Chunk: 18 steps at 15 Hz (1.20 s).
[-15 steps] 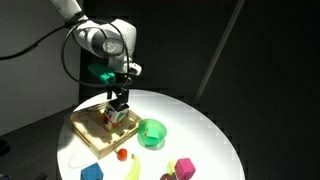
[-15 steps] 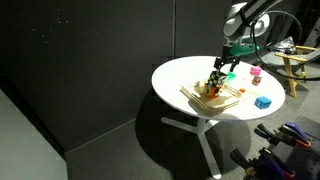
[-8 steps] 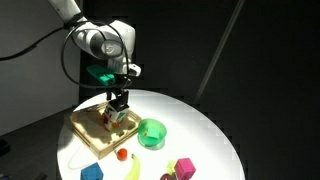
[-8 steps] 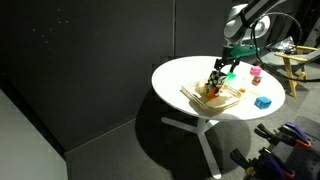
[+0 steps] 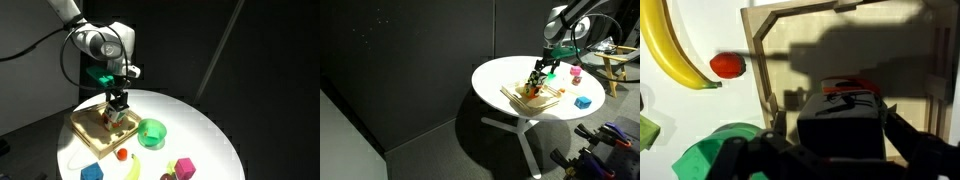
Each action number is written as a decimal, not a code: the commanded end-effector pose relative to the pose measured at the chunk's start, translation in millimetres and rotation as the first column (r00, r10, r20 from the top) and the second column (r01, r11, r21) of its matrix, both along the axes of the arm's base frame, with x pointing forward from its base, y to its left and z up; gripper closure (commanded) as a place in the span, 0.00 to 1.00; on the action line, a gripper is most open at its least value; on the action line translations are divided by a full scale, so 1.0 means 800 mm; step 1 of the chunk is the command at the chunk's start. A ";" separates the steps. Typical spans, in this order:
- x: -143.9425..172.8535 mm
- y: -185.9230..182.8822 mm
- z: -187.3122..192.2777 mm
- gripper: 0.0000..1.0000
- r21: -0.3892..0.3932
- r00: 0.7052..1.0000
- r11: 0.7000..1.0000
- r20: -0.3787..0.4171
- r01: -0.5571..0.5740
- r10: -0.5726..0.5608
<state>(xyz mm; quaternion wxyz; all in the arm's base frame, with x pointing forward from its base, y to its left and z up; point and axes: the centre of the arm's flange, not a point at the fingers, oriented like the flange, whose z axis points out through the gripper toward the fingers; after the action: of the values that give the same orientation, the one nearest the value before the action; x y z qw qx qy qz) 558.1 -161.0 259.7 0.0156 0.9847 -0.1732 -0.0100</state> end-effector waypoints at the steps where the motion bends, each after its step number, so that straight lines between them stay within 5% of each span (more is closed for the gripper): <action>1: -0.004 -0.004 0.000 0.26 -0.010 1.000 1.000 0.009 -0.008 0.008; 10: -0.004 -0.003 -0.002 0.95 -0.015 1.000 0.999 -0.008 0.030 -0.030; 18: -0.010 -0.003 0.029 0.98 -0.016 0.991 0.991 -0.004 0.132 -0.132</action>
<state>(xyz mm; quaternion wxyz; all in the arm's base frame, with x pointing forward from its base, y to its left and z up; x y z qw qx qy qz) 556.1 -166.1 261.8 0.0171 0.9764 -0.2149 -0.0112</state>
